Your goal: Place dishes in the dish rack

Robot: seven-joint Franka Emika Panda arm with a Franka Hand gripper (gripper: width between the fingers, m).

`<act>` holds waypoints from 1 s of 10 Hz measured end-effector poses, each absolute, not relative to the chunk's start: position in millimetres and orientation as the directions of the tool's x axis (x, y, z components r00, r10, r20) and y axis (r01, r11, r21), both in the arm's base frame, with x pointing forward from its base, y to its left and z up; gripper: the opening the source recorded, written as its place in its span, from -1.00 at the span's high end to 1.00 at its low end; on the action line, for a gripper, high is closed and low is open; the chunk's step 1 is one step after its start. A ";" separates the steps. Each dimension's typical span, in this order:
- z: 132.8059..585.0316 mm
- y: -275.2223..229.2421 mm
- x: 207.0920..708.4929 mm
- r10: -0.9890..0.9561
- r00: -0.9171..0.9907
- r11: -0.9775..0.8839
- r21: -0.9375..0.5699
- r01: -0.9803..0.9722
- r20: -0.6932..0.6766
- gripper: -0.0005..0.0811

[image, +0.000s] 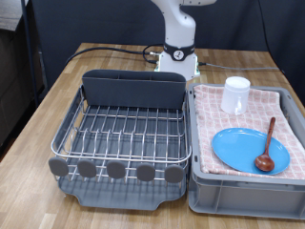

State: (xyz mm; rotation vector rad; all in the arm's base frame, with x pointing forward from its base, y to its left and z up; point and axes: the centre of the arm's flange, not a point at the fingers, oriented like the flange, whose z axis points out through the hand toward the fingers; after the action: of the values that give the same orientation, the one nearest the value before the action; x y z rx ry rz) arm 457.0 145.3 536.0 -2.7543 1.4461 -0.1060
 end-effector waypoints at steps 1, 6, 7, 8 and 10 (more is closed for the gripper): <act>528.7 153.1 461.4 -0.841 0.539 -0.541 -0.070 -0.838 0.049 -0.98; 477.6 183.9 471.9 -0.875 0.472 -0.483 -0.114 -0.868 0.111 -0.98; 460.7 189.3 474.8 -0.871 0.478 -0.490 -0.112 -0.865 0.117 -0.98; 450.3 191.6 480.8 -0.868 0.482 -0.494 -0.119 -0.861 0.115 -0.98; 449.8 192.9 480.7 -0.862 0.490 -0.504 -0.115 -0.856 0.132 -0.98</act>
State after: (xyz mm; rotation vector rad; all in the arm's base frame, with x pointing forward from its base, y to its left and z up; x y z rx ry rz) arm 480.7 192.9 449.8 -2.6825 1.5462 -0.2672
